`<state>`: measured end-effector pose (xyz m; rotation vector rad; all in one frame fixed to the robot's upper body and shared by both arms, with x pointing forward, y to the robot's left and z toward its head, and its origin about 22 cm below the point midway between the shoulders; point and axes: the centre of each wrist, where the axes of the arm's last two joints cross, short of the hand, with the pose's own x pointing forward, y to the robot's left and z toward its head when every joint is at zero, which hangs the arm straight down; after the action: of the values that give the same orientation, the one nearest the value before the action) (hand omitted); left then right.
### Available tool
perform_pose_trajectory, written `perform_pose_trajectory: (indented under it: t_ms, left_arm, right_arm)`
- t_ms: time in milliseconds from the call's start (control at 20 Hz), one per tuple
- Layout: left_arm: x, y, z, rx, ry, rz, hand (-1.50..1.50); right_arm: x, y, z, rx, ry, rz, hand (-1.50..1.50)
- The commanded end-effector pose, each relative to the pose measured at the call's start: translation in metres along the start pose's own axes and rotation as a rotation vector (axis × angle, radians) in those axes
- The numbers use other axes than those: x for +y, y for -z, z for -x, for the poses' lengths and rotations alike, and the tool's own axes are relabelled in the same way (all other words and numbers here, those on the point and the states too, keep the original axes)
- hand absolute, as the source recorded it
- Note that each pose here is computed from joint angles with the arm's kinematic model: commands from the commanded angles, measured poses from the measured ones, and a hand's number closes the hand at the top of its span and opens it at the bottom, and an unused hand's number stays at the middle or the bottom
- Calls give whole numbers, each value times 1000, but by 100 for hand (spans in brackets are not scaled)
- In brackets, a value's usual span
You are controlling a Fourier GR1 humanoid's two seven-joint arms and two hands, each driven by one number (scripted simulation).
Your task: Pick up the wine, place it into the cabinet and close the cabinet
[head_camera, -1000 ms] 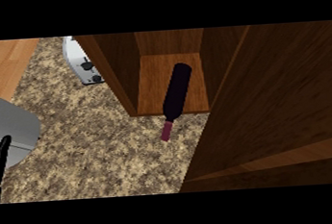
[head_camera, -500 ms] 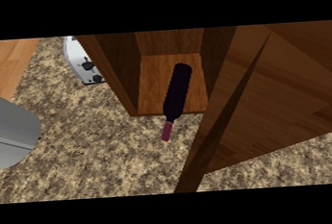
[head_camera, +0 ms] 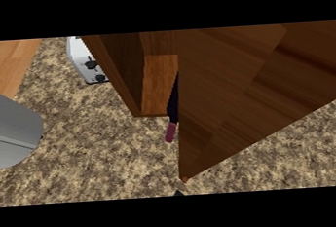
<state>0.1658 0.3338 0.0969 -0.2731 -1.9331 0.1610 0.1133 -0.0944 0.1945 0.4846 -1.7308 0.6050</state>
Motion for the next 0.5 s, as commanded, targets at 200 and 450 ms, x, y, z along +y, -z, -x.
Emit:
perform_pose_trajectory:
  t_ms: [200,450]
  left_arm:
    - [-5,6,8,7,-44,19,-150]
    - [-17,14,12,15,-40,7,-150]
  right_arm:
    - [29,56,-14,-36,79,-65,150]
    - [18,95,-26,-62,76,-44,150]
